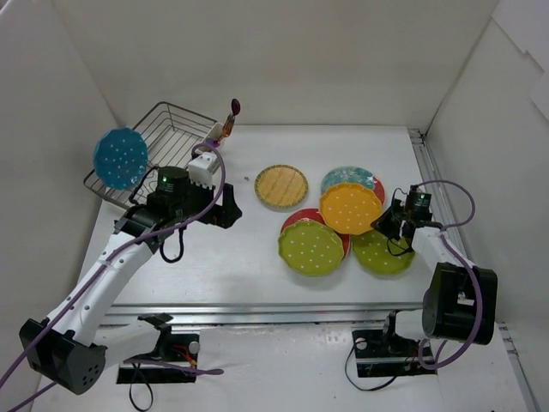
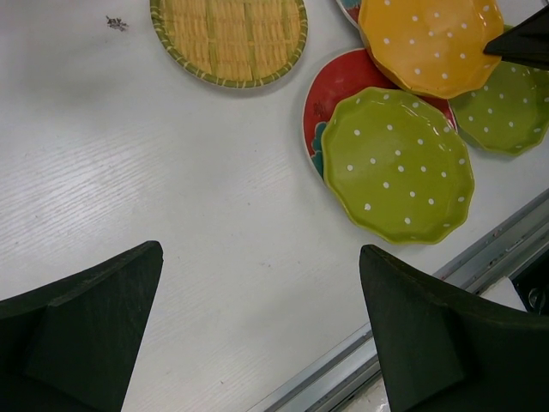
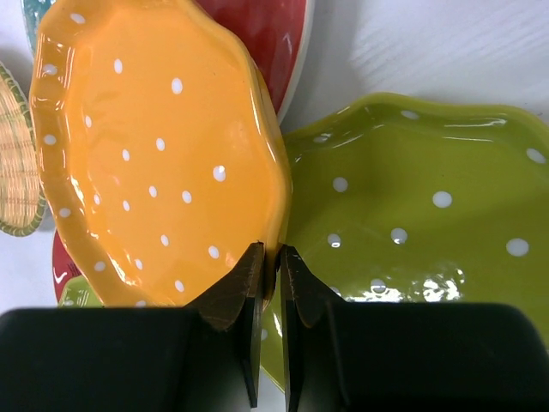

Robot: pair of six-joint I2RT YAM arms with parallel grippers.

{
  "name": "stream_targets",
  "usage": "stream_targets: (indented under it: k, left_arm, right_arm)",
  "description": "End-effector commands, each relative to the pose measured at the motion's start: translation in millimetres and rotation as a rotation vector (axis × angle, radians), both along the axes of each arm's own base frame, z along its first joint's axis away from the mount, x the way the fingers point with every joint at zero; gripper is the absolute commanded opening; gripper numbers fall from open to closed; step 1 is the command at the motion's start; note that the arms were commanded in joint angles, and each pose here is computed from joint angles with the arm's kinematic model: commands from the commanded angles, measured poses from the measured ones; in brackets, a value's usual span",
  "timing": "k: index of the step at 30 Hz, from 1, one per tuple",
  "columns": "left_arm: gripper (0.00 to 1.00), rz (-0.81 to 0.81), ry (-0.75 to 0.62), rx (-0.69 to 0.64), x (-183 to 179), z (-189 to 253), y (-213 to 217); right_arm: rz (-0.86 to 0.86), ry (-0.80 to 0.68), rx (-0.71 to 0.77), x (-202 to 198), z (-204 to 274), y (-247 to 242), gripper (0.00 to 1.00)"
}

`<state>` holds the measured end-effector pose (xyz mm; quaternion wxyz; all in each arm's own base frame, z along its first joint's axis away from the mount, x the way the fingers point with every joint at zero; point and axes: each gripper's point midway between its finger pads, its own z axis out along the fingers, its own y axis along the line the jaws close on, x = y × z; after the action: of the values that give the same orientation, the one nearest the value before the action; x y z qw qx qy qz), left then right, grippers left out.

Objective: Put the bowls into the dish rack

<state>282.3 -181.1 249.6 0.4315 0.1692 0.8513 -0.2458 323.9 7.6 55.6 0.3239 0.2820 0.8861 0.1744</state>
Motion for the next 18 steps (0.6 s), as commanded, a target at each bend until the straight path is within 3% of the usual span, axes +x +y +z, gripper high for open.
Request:
stream_targets:
  k: [1,11,18]
  left_arm:
    - [0.94,-0.014,-0.036,-0.012,5.8,8.1,-3.5]
    - [0.93,-0.022,-0.020,-0.013,7.5,3.7,-6.3]
    - [0.93,-0.027,-0.017,-0.013,7.4,2.9,-7.0]
  right_arm:
    - [0.027,-0.104,-0.013,12.4,26.1,-0.6,0.00]
    - [0.024,-0.070,-0.004,7.1,10.7,-4.7,0.10]
    - [0.022,-0.065,0.019,6.3,5.1,-4.5,0.31]
